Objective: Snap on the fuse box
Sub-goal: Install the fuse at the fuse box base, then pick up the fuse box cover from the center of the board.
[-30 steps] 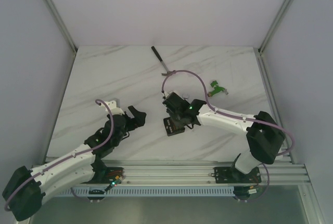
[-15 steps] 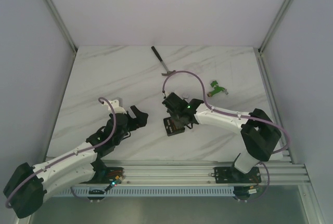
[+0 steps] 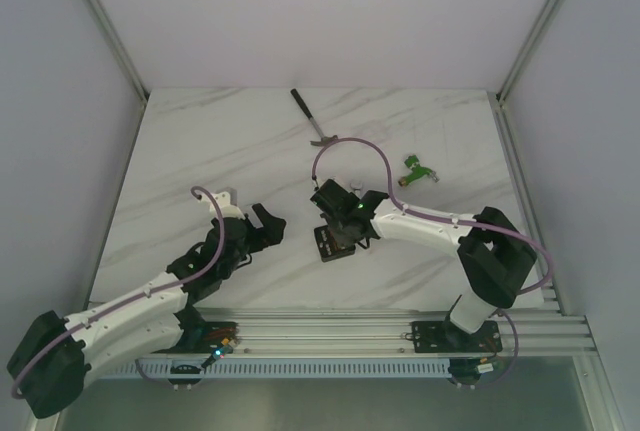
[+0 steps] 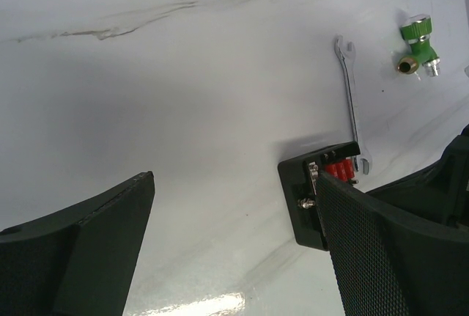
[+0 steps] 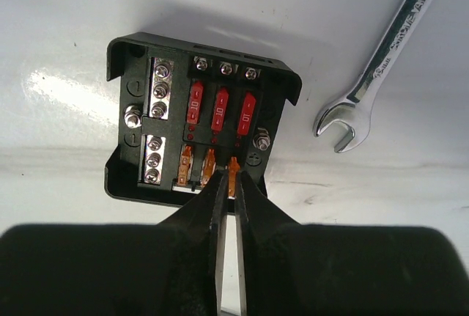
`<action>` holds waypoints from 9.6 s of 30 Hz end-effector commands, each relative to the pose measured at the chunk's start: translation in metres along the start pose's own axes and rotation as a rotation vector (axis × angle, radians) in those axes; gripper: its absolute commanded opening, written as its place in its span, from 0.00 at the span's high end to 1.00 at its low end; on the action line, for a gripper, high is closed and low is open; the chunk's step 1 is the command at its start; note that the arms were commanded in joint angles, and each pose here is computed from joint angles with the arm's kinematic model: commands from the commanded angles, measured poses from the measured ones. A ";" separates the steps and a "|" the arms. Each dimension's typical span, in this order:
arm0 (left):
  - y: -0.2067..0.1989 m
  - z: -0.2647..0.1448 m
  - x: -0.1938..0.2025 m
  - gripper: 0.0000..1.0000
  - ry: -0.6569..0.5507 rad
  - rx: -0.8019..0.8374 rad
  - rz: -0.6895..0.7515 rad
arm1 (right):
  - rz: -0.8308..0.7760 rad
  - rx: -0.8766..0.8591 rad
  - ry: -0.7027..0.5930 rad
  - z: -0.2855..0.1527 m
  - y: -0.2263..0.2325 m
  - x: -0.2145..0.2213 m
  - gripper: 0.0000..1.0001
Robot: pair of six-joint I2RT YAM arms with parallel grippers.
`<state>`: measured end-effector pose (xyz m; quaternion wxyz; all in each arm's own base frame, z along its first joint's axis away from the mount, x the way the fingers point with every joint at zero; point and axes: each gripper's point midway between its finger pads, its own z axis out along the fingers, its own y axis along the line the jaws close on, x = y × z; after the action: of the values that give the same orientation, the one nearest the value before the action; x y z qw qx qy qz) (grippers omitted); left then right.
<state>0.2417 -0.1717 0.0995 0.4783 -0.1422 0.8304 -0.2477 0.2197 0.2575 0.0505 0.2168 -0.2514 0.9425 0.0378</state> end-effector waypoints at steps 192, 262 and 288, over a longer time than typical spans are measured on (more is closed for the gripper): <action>0.004 0.028 -0.015 0.16 0.133 -0.115 -0.016 | 0.422 0.052 -0.543 -0.054 -0.150 -0.131 0.10; 0.015 0.039 -0.010 0.06 0.212 -0.077 -0.054 | 1.016 -0.617 -0.781 0.021 -0.186 -0.196 0.90; -0.049 0.059 0.063 0.39 0.438 0.045 0.304 | 0.595 -0.675 -0.519 -0.067 -0.082 -0.039 0.90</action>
<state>0.2537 -0.2505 0.0592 0.3155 0.0116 0.9158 -0.2482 0.2806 0.1914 0.1358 0.3425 0.0159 0.8191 0.4600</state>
